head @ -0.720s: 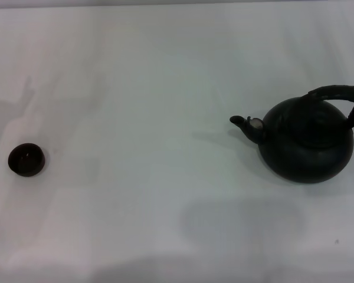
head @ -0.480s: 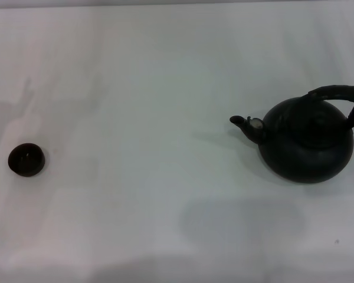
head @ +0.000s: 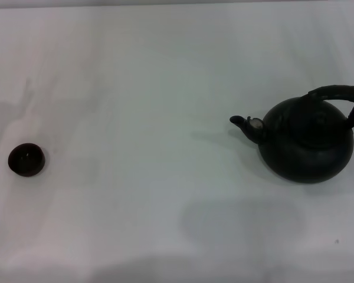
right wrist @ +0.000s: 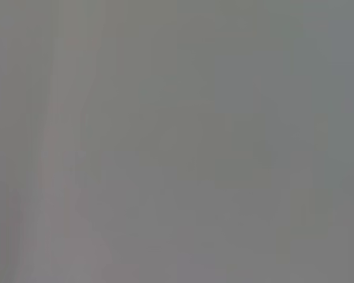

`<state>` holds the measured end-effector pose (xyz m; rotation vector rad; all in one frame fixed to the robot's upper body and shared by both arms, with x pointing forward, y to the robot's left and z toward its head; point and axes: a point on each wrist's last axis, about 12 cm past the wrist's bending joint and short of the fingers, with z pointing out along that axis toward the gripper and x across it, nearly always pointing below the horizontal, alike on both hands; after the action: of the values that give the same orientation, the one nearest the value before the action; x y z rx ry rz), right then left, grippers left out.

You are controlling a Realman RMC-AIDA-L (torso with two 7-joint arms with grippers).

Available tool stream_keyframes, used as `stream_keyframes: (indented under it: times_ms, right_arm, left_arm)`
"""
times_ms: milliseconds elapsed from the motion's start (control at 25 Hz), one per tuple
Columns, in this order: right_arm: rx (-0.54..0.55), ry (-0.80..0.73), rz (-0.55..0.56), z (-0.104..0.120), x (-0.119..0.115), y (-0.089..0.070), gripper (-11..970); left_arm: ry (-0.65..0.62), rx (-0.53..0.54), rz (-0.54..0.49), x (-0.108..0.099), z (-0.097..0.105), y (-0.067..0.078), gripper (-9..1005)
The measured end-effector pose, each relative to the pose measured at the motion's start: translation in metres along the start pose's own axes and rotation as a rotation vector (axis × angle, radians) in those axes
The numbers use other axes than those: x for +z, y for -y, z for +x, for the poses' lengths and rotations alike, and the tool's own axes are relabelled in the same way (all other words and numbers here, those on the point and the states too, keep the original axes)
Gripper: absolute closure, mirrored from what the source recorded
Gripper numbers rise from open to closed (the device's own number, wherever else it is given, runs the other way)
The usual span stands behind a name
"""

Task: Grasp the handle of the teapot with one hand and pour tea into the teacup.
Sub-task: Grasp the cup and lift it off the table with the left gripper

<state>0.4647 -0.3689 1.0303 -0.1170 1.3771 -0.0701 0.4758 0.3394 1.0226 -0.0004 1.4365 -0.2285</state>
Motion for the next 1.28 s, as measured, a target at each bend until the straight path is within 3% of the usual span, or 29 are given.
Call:
stream_keyframes:
  times_ms: [1280]
  right_arm:
    - [0.009,-0.043,0.012,0.005,0.001,0.000,89]
  left_arm:
    - [-0.009,0.017,0.066,0.017,-0.002,0.007,135]
